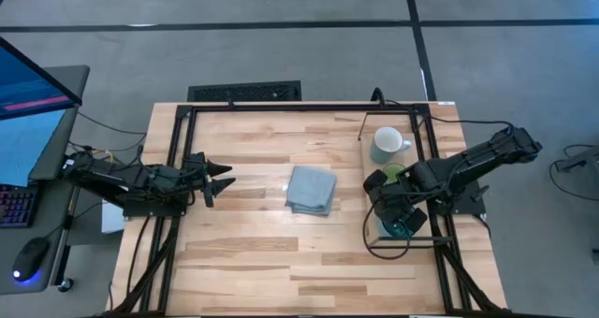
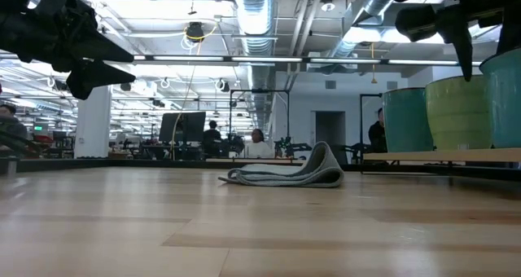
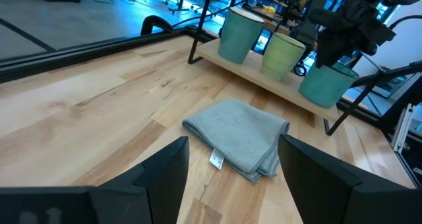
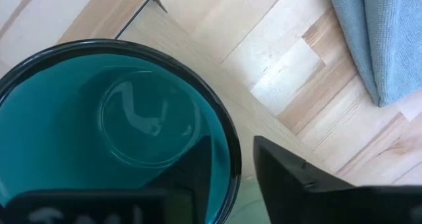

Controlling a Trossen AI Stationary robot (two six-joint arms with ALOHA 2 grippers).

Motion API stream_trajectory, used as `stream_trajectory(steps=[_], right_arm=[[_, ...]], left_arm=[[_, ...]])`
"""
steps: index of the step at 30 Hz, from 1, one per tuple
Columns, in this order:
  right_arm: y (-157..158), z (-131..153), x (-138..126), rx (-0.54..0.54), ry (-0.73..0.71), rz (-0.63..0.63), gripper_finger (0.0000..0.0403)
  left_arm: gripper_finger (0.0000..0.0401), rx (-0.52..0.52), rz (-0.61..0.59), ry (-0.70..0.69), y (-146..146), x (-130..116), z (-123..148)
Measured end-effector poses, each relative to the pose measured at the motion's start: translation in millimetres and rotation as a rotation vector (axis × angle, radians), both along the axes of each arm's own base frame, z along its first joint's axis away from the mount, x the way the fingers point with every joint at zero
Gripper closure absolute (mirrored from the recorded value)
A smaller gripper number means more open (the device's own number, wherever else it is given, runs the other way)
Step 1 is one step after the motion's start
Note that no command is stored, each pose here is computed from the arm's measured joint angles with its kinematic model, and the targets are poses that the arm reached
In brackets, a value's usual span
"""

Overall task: Stack small to large cups/mugs on shelf
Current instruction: Return to Home Position

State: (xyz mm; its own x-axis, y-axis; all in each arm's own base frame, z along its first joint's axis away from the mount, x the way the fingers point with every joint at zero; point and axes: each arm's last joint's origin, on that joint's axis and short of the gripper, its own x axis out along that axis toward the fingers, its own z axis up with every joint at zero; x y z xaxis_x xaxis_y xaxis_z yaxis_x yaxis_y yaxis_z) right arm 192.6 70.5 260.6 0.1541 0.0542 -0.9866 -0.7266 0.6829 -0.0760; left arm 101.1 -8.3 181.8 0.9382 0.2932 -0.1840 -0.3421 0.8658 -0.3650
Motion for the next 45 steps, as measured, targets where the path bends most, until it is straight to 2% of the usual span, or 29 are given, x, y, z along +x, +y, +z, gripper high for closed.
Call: stream_trajectory(steps=[5, 10, 18, 24, 35, 39, 45], right_arm=[[0.0, 0.0, 0.0, 0.0, 0.0, 0.0, 0.0219], [-0.3, -0.2, -1.5, -0.003, 0.016, -0.002, 0.019], [-0.2, -0.2, -2.4, 0.001, 0.024, -0.024, 0.0179], [1.3, 6.9, -1.7, 0.042, 0.021, -0.025, 0.0179], [1.3, 54.8, -2.7, 0.087, -0.021, -0.084, 0.0179], [1.0, 84.2, -3.4, 0.136, -0.097, -0.145, 0.0181], [-5.0, 134.1, -18.6, 0.271, -0.309, -0.232, 0.0181]], left_arm=[[0.0177, 0.0, 0.0, 0.0, 0.0, 0.0, 0.0], [0.0177, 0.0, 0.0, 0.0, 0.0, 0.0, 0.0], [0.0177, -0.007, 0.001, -0.002, 0.0, 0.0, 0.0], [0.0177, -0.007, 0.001, -0.002, 0.0, 0.0, 0.0], [0.0177, -0.007, 0.001, -0.002, 0.0, 0.0, 0.0], [0.0177, 0.02, -0.004, 0.006, 0.0, 0.0, 0.0], [0.0177, 0.078, -0.015, 0.025, 0.0, 0.0, 0.0]])
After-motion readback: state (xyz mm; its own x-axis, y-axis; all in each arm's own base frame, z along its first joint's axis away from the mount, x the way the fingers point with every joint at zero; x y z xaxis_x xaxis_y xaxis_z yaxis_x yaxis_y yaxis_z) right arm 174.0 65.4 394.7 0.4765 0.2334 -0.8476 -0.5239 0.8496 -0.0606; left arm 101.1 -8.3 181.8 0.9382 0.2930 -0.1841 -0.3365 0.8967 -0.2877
